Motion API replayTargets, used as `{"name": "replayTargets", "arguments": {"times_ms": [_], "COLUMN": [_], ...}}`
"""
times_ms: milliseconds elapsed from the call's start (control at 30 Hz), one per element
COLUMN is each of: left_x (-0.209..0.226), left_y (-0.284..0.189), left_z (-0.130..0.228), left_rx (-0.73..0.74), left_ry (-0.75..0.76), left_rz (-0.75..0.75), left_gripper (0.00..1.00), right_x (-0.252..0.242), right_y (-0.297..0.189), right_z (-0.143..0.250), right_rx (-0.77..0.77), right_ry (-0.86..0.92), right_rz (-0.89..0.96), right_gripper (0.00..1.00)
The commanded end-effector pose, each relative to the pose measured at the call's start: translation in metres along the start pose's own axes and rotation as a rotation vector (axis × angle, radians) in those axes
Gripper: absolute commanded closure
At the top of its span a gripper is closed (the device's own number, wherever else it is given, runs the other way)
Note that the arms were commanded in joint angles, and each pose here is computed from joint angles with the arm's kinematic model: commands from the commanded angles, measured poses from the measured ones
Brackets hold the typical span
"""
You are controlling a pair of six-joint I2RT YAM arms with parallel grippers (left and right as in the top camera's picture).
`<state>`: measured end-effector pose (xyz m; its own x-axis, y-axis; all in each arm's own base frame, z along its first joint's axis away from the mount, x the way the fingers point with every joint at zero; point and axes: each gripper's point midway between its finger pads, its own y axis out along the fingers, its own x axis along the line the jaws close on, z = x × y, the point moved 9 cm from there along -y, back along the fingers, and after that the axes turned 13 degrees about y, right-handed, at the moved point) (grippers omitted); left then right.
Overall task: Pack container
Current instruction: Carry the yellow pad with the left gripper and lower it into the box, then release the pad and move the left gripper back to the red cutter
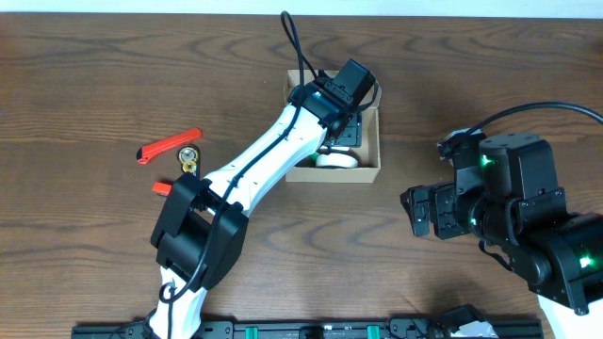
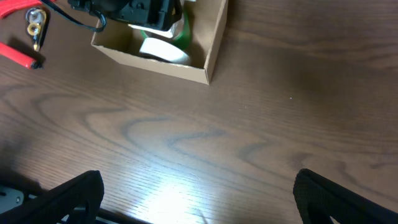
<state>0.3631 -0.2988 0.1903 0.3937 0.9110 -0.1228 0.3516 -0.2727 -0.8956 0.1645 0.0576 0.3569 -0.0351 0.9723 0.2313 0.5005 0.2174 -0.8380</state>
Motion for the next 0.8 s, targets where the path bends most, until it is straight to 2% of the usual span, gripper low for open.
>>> {"name": "replayTargets", "arguments": {"times_ms": [0,200,567,767], "left_x": [0.001,0.007,0.006,0.054], "left_y": [-0.002,-0.025,-0.081,-0.136], "left_z": [-0.001,-0.013,-0.037,-0.034], "left_rx": [0.017,-0.021,-0.088,-0.098], "left_ry": [0.021,0.024,0.030,-0.114], "left_rz": [-0.001,-0.105,-0.137,-0.259], "left_gripper": [0.21,0.04,0.04,0.05], "right_x": [-0.001,-0.001,-0.001,-0.001], "right_y": [0.000,0.000,0.000,0.000], "right_z": [0.000,0.000,0.000,0.000], "right_rx": [0.000,0.000,0.000,0.000], "right_ry": [0.003,0.003,0.003,0.003], "right_rz": [0.001,0.001,0.001,0.001], "right_gripper": [0.01,0.01,0.01,0.01]}}
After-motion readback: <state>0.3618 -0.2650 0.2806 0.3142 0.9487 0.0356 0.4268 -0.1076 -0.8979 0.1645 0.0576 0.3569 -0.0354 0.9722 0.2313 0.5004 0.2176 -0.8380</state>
